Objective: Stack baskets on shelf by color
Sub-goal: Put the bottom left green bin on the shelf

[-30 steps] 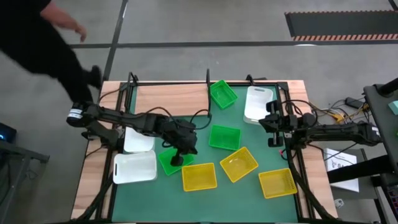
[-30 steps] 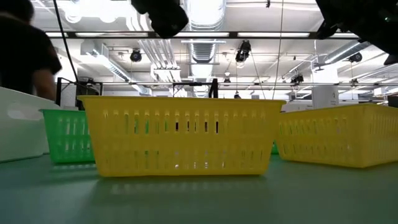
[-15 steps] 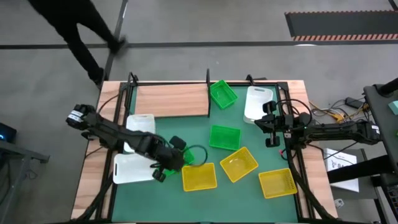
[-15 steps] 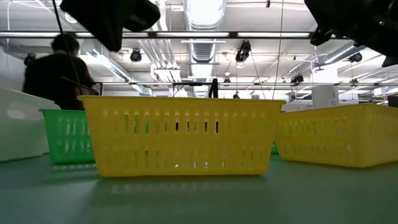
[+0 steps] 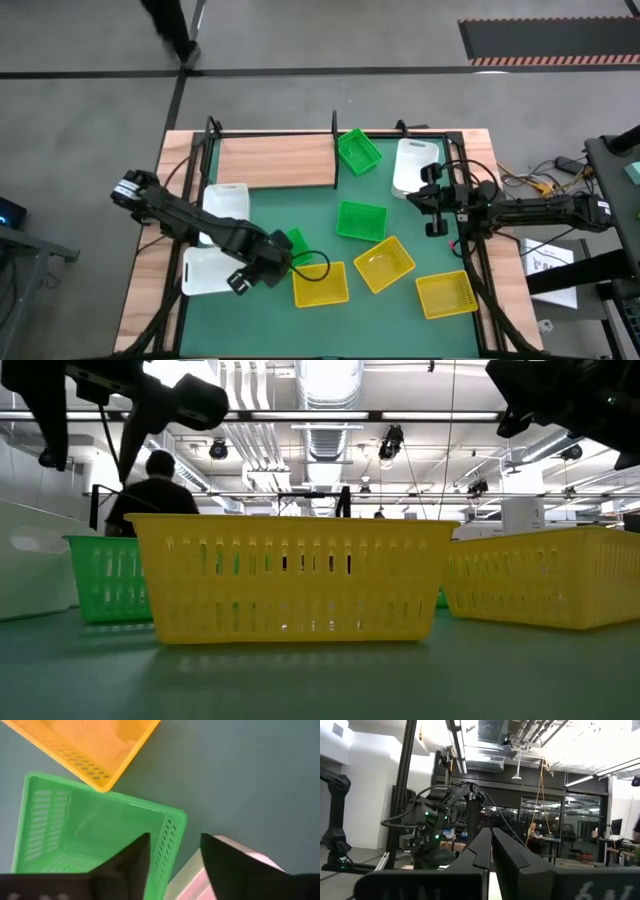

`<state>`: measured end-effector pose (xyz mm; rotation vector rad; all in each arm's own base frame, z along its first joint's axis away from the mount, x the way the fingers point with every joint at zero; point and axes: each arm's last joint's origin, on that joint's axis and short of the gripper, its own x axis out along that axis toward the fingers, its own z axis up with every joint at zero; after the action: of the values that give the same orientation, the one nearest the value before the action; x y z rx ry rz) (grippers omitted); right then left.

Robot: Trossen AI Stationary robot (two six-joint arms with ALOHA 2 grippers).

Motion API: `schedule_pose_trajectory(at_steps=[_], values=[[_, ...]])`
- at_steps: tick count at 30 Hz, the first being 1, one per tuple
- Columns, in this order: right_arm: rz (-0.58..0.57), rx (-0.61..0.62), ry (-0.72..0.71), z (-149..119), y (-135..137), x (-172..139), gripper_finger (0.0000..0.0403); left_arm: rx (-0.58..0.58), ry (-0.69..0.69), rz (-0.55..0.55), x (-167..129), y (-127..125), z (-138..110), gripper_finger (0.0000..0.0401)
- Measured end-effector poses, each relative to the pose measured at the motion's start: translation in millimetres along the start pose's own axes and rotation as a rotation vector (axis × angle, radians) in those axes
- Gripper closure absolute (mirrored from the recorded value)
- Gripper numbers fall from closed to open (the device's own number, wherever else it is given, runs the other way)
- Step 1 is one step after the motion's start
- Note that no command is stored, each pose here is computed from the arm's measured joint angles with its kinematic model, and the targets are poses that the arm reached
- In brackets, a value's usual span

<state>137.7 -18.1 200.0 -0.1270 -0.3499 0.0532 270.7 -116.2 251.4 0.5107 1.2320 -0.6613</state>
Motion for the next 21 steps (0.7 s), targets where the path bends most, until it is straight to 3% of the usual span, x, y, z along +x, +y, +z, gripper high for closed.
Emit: schedule_pose_trajectory(at_steps=[5, 21], values=[[0.000, 0.012, 0.009, -0.9, 0.1, 0.0, 0.0394, 0.000, -0.014, -0.002, 14.4, 0.6, -0.2, 0.0189], [0.001, 0.021, 0.019, -1.9, 0.1, 0.0, 0.0394, -0.047, 0.010, -0.021, 53.9, 6.1, 3.3, 0.0189]])
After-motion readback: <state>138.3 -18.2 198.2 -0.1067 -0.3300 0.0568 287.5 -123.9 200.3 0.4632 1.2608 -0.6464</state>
